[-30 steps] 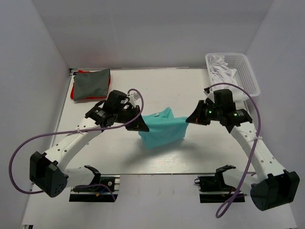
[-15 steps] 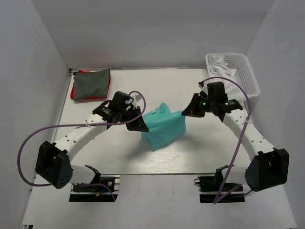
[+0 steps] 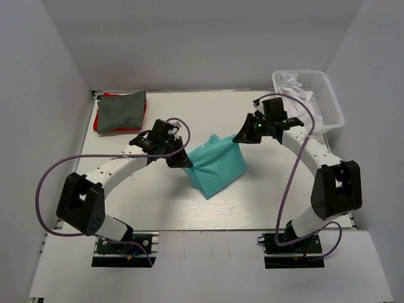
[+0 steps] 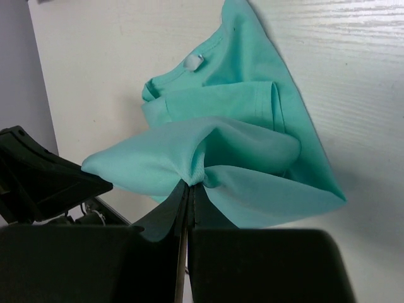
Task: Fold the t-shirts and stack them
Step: Fold the long partially folded tshirt into a neat square, then smooth out wrinkles on the folded tshirt, then put the neatly folded tshirt into the corner of the board with the left arm
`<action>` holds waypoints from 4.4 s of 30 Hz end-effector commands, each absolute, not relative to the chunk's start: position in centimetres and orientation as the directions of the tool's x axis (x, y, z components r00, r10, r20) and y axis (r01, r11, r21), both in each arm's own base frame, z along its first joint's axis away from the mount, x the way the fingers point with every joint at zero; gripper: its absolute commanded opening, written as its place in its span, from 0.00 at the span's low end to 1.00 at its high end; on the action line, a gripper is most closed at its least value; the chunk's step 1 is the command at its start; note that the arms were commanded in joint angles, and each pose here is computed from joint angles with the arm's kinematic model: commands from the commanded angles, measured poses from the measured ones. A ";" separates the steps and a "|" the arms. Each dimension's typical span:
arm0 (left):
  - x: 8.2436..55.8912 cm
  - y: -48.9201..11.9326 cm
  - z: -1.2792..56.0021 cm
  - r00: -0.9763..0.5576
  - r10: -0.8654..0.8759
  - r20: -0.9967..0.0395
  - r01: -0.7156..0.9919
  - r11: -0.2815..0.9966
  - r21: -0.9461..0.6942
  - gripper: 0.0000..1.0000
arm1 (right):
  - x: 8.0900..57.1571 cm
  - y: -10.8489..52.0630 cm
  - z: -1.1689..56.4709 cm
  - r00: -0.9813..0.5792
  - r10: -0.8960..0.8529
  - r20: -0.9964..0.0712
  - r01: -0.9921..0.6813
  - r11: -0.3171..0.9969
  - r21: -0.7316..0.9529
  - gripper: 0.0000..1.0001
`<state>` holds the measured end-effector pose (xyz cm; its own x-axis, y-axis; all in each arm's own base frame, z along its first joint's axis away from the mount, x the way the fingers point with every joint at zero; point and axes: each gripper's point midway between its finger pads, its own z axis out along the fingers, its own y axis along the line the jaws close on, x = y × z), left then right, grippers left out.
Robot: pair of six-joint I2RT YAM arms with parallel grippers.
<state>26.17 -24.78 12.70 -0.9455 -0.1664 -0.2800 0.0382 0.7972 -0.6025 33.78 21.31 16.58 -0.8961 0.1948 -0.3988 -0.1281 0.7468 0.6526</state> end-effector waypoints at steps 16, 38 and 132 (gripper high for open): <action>32.3 -20.6 9.6 -0.863 -0.394 -0.317 -0.163 0.811 -0.563 0.00 | 40.4 24.6 14.0 -0.852 0.147 -0.503 -0.261 0.714 0.650 0.00; 33.7 -22.1 15.8 -0.813 -0.317 -0.488 0.050 0.798 -0.601 1.00 | 39.7 25.2 17.3 -0.789 0.054 -0.612 -0.405 0.703 0.584 0.90; 39.6 -16.8 5.2 -0.839 0.116 -0.532 0.157 0.987 -0.033 0.00 | 33.7 20.0 17.3 -0.710 0.159 -0.686 -0.311 0.803 0.509 0.90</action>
<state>37.08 -19.60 2.64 -0.8887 0.0558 -0.4551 0.1540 0.9712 -0.1817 33.47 21.04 16.02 -0.7592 0.1579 -0.6314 -0.2961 0.7802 0.5511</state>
